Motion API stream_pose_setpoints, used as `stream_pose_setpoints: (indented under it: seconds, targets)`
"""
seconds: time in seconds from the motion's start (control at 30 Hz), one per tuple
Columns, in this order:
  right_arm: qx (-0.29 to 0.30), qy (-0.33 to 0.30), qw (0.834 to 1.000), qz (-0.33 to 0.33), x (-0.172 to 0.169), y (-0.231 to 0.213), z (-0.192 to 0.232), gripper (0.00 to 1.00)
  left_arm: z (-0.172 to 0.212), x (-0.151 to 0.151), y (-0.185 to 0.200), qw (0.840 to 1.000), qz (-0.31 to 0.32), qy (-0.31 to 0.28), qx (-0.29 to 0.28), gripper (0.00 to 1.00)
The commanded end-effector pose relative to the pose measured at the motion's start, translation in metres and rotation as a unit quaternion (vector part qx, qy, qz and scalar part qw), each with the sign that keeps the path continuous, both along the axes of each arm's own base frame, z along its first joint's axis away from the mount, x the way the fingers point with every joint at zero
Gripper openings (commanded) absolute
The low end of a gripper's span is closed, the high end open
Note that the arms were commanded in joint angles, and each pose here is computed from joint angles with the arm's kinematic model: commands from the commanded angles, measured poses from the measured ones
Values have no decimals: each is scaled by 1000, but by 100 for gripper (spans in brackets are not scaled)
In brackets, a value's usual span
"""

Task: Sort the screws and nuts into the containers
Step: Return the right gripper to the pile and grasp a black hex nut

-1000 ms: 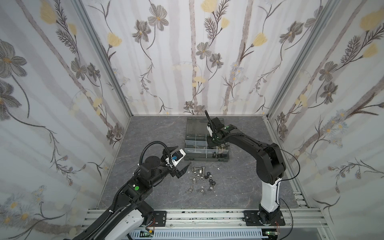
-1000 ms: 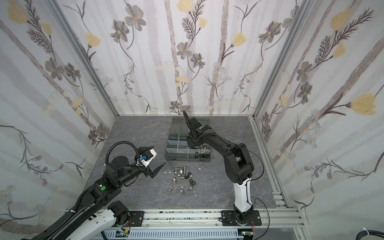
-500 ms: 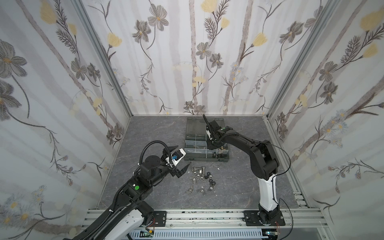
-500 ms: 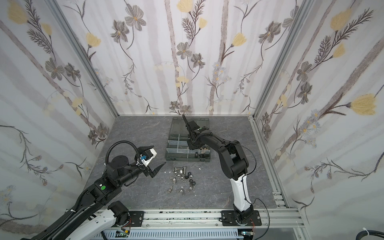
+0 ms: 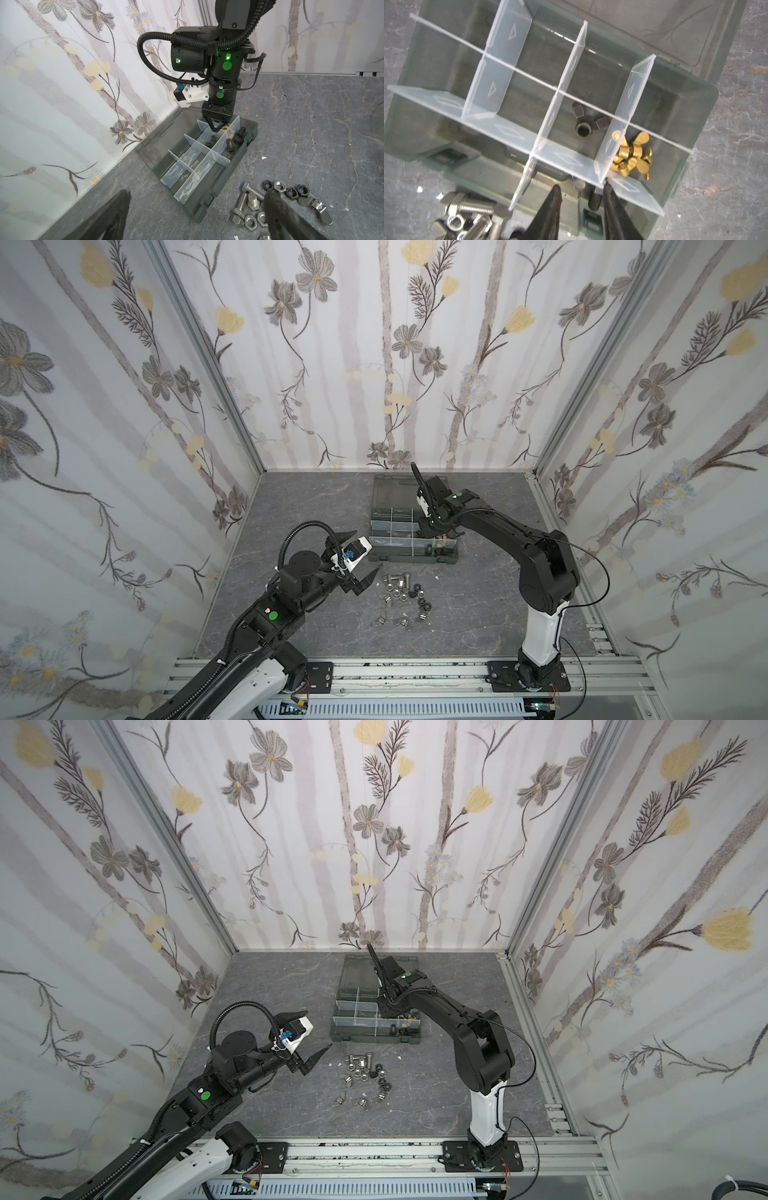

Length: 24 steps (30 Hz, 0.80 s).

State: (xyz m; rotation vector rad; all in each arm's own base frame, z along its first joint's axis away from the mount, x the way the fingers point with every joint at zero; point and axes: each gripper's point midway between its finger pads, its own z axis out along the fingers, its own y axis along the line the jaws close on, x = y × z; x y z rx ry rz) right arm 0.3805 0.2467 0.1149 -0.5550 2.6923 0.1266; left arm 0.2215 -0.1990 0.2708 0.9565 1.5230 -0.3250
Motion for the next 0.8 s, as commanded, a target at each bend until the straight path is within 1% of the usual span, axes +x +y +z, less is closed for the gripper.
stream_pose_setpoints:
  seconds: [0.0, 0.2, 0.4, 0.47, 0.5, 0.63, 0.77]
  targets:
    - [-17, 37, 999, -7, -32, -9, -2, 36, 7, -1, -2, 1000, -8, -12, -4, 100]
    - [-1, 63, 998, -26, -83, 0, -11, 36, 6, -1, -3, 1000, -8, -12, -1, 100]
    - [44, 96, 993, -42, -124, 22, -44, 38, 4, -2, -5, 1000, -13, -10, -3, 100]
    - [54, 110, 992, -42, -131, 29, -54, 40, 3, -2, -5, 1000, -14, -9, -2, 100]
    - [53, 116, 991, -27, -140, 38, -58, 40, 3, -2, -5, 1000, -13, -9, -2, 100]
    - [43, 123, 991, -14, -143, 49, -68, 42, 3, -2, -5, 1000, -13, -9, -1, 100]
    - [27, 132, 991, -7, -146, 48, -80, 42, 2, -2, -5, 1000, -13, -8, -2, 100]
